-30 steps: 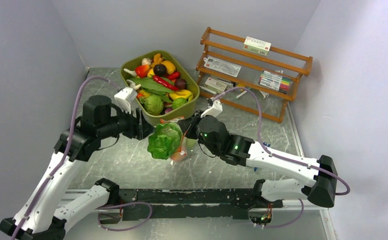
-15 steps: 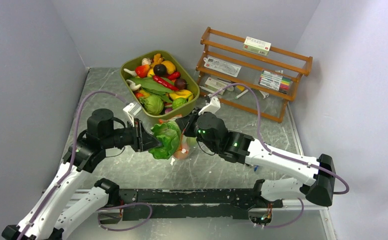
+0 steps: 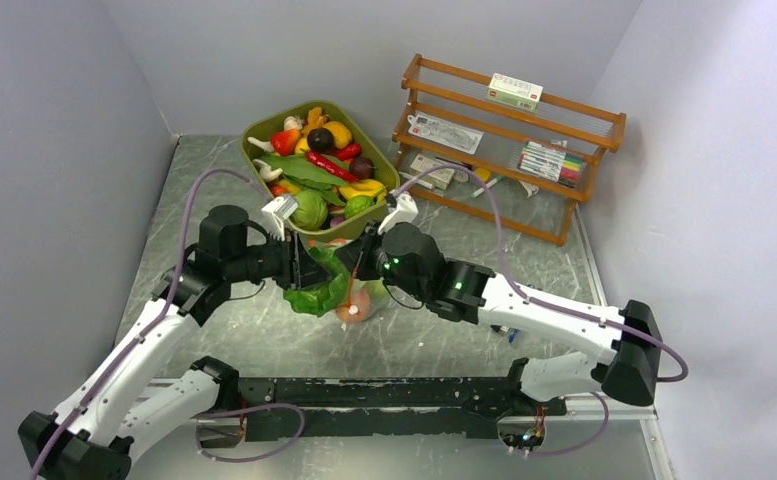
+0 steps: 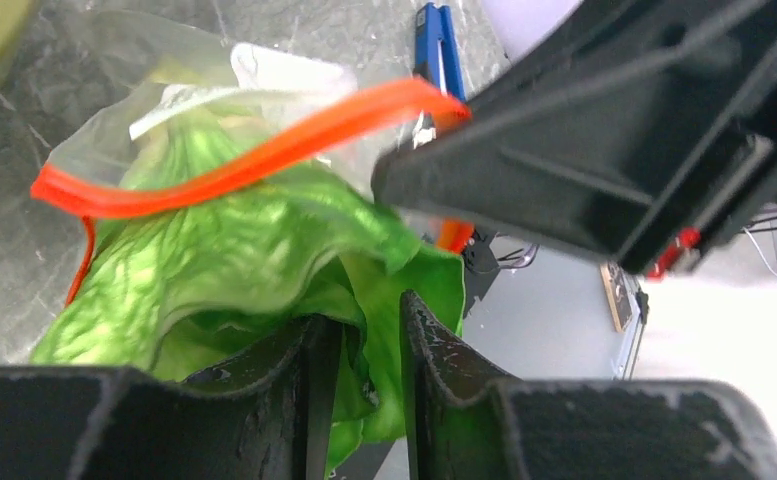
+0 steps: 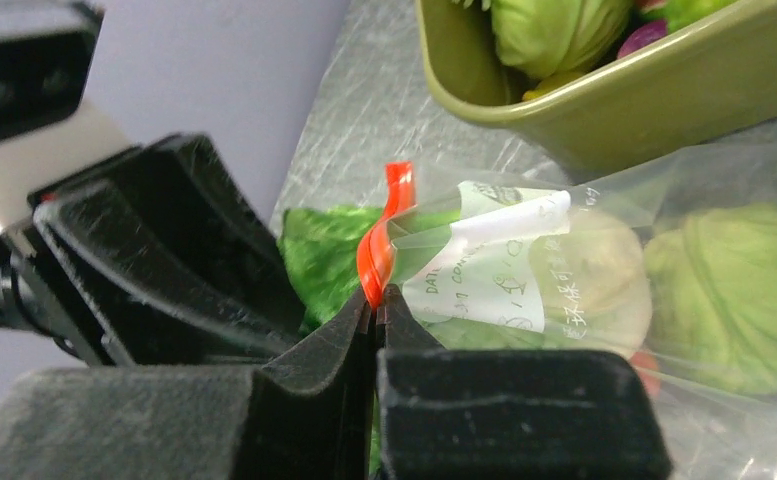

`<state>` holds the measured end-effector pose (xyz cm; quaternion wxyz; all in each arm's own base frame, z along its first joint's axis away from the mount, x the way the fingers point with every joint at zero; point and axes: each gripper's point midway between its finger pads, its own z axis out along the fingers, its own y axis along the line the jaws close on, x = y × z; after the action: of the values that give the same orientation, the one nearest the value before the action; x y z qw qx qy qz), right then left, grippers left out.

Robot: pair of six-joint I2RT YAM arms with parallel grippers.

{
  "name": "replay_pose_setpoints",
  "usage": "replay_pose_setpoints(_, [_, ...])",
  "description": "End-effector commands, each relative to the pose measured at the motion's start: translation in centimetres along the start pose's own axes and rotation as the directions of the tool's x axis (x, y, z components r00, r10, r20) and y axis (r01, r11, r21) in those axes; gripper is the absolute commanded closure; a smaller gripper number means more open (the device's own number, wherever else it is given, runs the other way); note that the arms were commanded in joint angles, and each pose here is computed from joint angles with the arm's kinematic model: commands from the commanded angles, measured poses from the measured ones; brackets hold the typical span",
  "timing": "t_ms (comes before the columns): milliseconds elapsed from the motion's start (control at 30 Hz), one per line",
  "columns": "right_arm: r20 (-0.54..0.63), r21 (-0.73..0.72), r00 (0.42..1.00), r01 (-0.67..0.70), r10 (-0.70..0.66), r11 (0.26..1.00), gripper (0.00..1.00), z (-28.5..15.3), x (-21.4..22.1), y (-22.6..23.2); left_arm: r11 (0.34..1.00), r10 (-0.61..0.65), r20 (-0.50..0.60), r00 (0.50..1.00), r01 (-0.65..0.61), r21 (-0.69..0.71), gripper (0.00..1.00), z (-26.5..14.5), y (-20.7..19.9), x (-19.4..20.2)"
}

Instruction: Place the food in the zip-top bag and seal the zipper

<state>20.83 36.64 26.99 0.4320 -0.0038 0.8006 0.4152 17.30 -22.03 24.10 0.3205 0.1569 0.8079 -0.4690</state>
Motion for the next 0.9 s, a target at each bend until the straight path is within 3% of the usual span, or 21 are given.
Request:
replay_pose_setpoints(0, [-0.027,-0.177,0.999,0.019,-0.024,0.984,1.0,-0.4,-0.5,4.6,0.999,0.035,0.044,0.998,-0.033,-0.031,0.72,1.2,1.2,-1.4])
replay_pose_setpoints(400, [0.014,-0.304,0.999,0.043,-0.041,0.952,1.0,-1.6,-1.6,7.2,0.999,-0.004,0.002,1.0,0.004,-0.054,0.72,3.9,3.2,-0.9])
replay_pose_setpoints(667, [0.086,-0.258,0.995,-0.027,0.051,0.966,1.0,-1.5,-2.9,6.1,0.999,-0.037,-0.02,0.999,0.037,-0.005,0.71,5.0,1.9,0.2])
replay_pose_setpoints(733, [0.088,-0.19,0.993,-0.058,0.075,0.98,1.0,-1.3,-2.9,4.9,0.999,-0.034,0.008,0.999,0.034,0.0,0.67,4.2,0.9,-0.8])
replay_pose_setpoints(867, [0.117,-0.091,0.991,-0.062,0.072,0.994,1.0,-1.7,-3.3,2.6,0.999,-0.026,0.077,0.997,0.029,-0.04,0.5,1.6,-1.4,-3.5])
